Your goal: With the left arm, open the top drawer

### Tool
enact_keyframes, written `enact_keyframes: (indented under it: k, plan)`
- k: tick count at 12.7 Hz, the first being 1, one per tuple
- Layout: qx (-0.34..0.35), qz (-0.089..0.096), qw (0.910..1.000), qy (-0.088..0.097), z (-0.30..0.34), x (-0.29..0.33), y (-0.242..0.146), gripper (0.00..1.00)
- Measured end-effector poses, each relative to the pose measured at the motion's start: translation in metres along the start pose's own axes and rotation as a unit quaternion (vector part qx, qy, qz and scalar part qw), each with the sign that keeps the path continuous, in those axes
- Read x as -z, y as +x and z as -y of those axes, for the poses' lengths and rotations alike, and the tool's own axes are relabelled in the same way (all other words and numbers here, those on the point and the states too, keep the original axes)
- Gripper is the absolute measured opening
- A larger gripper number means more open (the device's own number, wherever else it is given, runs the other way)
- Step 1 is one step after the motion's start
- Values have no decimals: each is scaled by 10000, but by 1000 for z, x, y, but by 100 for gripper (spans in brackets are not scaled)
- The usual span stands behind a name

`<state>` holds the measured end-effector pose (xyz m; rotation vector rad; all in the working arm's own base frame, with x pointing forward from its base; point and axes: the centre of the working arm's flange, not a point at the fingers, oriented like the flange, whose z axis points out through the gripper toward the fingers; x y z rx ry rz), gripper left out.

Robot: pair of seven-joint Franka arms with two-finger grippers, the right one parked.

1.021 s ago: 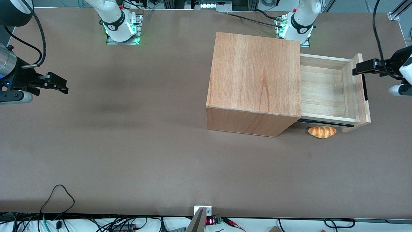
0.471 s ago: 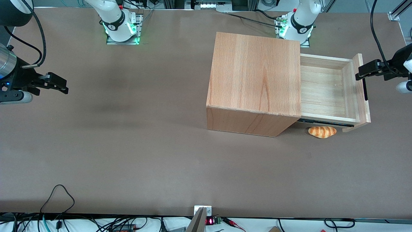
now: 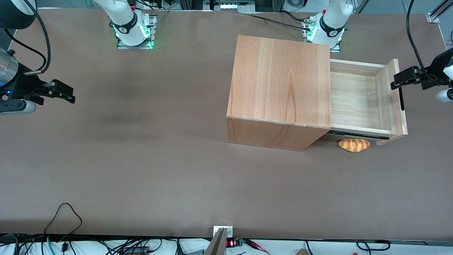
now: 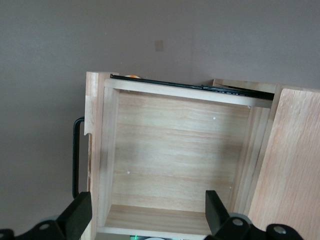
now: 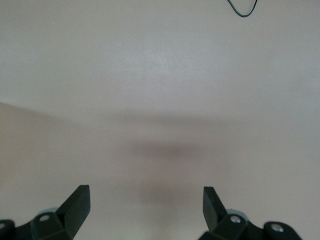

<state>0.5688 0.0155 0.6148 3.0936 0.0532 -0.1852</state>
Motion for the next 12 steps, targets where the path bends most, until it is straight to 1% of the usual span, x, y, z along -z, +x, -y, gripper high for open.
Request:
enact_keyframes:
  k: [4,6,9,12]
  plan:
    - [12,-36,10000,-10,2,-16,-4,100]
    - [14,-40,10000,-16,1,-15,-11,100]
    - [17,-95,10000,-18,-2,-9,-17,100]
    - [27,-94,10000,-18,-2,-9,-18,100]
